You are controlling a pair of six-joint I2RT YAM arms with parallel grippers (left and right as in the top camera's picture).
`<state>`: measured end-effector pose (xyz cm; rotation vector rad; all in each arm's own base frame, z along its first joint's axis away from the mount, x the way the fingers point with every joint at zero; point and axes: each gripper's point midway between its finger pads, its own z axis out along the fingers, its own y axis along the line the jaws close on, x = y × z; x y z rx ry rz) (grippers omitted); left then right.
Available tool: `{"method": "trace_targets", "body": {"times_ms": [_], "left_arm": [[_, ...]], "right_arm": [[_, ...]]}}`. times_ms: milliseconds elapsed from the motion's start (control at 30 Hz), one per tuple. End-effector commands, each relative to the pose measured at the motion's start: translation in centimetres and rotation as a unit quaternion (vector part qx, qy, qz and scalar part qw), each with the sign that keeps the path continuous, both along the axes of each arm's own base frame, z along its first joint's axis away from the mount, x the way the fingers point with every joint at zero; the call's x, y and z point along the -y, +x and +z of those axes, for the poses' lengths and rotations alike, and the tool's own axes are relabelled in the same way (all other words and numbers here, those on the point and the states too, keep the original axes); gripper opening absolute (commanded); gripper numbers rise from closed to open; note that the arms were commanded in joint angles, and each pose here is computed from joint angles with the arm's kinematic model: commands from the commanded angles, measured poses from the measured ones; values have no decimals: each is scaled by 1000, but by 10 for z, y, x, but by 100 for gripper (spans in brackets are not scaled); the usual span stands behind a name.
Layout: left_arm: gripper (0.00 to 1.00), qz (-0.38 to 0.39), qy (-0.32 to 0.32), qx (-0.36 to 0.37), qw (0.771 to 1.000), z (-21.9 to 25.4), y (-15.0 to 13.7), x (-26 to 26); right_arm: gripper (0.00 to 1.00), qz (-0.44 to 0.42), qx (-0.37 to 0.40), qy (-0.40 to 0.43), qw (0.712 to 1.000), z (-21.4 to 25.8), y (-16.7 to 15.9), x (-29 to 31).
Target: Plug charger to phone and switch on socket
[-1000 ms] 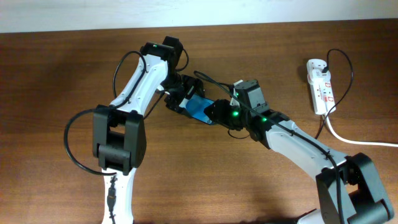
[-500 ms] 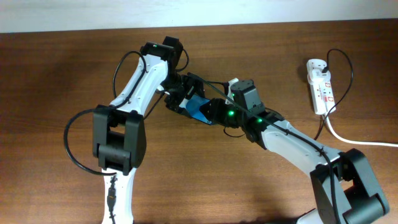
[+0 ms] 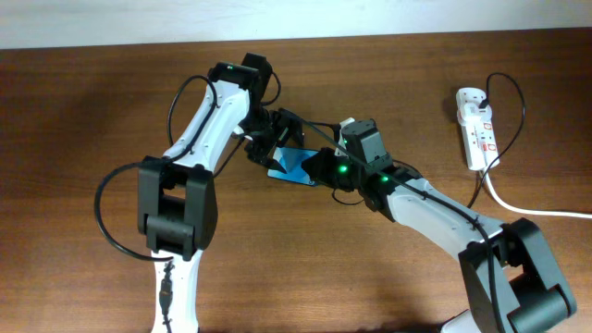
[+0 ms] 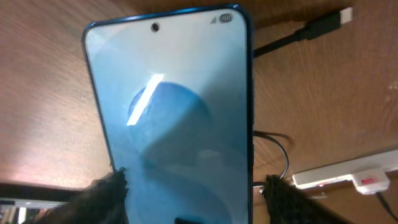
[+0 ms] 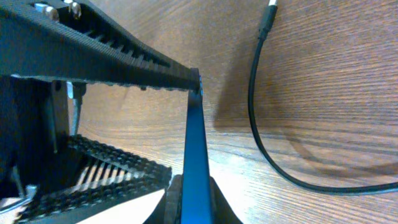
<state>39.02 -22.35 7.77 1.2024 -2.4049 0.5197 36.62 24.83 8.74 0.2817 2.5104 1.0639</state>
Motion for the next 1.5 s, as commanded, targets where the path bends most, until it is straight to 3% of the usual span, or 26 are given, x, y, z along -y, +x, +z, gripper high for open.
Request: {"method": "trace_targets", "body": {"times_ms": [0, 267, 400, 500, 600, 867, 1033, 1233, 1467], "left_arm": [[0, 1, -5, 4, 1000, 4, 3, 3], [0, -2, -7, 10, 1000, 4, 5, -1], [0, -99, -59, 83, 990, 9, 15, -5], [0, -184, -191, 181, 947, 36, 26, 11], [0, -216, -335, 285, 872, 80, 39, 25], [13, -231, -483, 394, 747, 143, 52, 34], [16, -231, -498, 397, 735, 150, 51, 35], [34, -236, -498, 408, 728, 151, 53, 34], [45, -227, -496, 404, 734, 160, 69, 37]], "right_arm": [[4, 9, 21, 2, 1000, 9, 5, -4], [4, -6, 21, 4, 1000, 10, 13, 8], [4, -26, 29, 18, 999, 22, 25, 28], [4, -49, 58, 26, 997, 45, 35, 45], [4, -76, 90, 36, 992, 76, 46, 59], [4, -158, 109, 66, 979, 118, 71, 76], [4, -181, 125, 85, 972, 145, 83, 79], [4, -247, 116, 140, 952, 178, 99, 95], [4, -330, 84, 220, 914, 201, 112, 114]]}}
